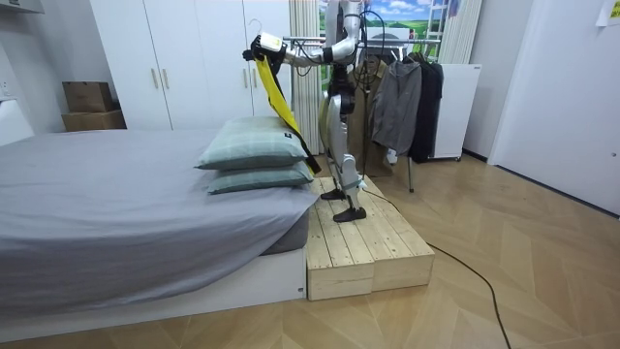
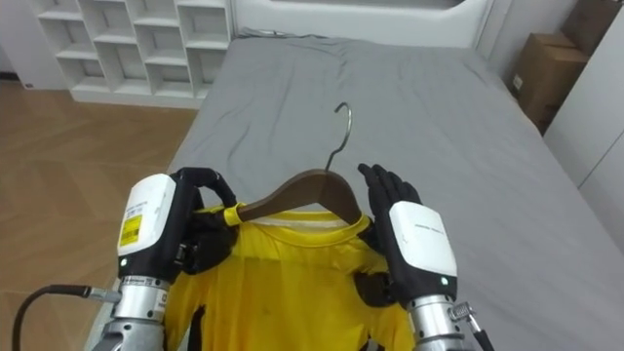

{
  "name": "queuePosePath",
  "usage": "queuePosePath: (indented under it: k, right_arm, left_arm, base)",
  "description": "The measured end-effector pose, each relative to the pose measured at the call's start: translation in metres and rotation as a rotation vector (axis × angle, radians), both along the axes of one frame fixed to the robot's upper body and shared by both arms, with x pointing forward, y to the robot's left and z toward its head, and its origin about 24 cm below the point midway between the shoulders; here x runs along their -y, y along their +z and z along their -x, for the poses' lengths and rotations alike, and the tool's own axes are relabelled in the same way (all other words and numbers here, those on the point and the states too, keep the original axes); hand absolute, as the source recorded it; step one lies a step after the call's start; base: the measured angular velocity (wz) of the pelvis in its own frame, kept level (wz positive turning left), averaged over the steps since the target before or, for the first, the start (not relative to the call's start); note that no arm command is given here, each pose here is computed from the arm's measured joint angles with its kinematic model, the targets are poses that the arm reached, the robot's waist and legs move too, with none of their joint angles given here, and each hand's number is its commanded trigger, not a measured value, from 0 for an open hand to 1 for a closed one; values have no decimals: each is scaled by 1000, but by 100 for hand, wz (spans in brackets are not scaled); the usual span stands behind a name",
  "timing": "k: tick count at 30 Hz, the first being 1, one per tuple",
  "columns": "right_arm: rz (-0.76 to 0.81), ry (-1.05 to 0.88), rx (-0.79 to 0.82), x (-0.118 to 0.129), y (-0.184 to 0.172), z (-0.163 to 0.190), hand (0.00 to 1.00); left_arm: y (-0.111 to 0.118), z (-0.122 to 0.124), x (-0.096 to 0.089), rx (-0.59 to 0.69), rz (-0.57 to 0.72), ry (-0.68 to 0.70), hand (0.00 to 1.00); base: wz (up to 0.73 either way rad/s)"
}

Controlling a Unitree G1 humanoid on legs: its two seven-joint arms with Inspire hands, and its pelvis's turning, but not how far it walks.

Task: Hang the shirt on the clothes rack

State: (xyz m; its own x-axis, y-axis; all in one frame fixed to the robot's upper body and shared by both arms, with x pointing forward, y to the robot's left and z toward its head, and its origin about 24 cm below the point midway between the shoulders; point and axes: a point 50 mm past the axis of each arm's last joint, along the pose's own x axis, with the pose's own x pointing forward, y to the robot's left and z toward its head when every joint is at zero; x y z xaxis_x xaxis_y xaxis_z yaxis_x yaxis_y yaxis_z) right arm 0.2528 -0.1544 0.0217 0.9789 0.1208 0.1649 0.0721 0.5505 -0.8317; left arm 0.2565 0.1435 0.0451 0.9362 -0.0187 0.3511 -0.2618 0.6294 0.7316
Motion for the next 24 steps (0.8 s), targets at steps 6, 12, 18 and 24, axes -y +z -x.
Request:
queuePosePath:
  k: [6, 12, 18, 24]
  right_arm:
    - [-2, 13, 0, -2, 0, 0, 0]
    - [0, 33, -21, -5, -2, 1, 0]
    - [1, 40, -32, -6, -2, 1, 0]
    - [4, 46, -47, -5, -3, 0, 25]
  left_arm:
    - [0, 0, 0, 0, 0, -4, 100]
    - [0, 0, 2, -2, -2, -12, 100]
    - [-1, 0, 1, -7, -6, -14, 100]
    - [-1, 0, 0, -19, -11, -18, 100]
  base:
    - [0]
    - [0]
    - [0]
    - [0]
